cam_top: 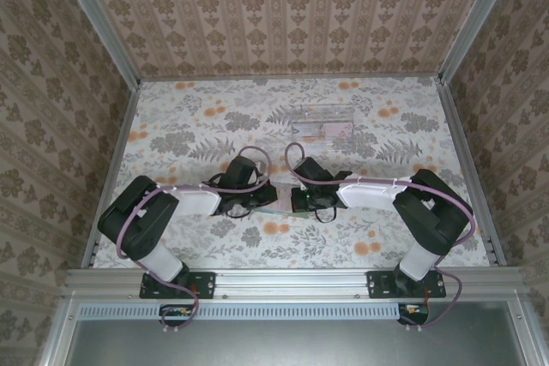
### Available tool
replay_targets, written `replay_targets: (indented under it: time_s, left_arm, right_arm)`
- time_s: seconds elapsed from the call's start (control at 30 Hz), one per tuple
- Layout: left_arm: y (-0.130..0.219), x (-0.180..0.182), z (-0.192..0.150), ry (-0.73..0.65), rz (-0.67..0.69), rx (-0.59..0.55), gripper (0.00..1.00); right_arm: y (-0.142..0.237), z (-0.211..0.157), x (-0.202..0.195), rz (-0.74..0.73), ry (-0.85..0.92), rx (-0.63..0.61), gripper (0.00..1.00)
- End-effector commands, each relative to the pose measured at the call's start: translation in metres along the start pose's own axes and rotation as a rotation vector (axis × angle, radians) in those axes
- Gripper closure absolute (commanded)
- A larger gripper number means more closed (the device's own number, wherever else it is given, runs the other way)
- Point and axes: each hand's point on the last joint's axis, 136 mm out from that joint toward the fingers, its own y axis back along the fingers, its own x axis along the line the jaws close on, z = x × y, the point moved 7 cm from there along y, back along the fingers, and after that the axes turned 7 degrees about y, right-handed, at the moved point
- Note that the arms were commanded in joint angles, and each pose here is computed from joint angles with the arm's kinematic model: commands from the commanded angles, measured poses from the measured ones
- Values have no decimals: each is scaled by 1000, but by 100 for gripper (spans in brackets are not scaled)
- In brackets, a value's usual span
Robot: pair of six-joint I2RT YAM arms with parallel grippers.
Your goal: Take the credit cards out of the card holder
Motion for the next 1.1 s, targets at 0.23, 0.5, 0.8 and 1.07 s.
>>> replay_targets:
  time_s: [0.23, 0.5, 0.8, 1.07]
  left_arm:
    - [15, 7, 4, -9, 3, -12, 100]
    - [2, -5, -7, -58, -51, 33, 88]
    - [-12, -1, -14, -44, -47, 78, 82]
    - [-14, -1, -15, -46, -33, 84, 83]
  right_arm:
    - [-9, -18, -14, -71, -24, 69, 100]
    - [-10, -16, -13, -66, -24, 70, 100]
    - [-9, -17, -14, -70, -22, 70, 100]
    - [-9, -17, -14, -69, -21, 69, 100]
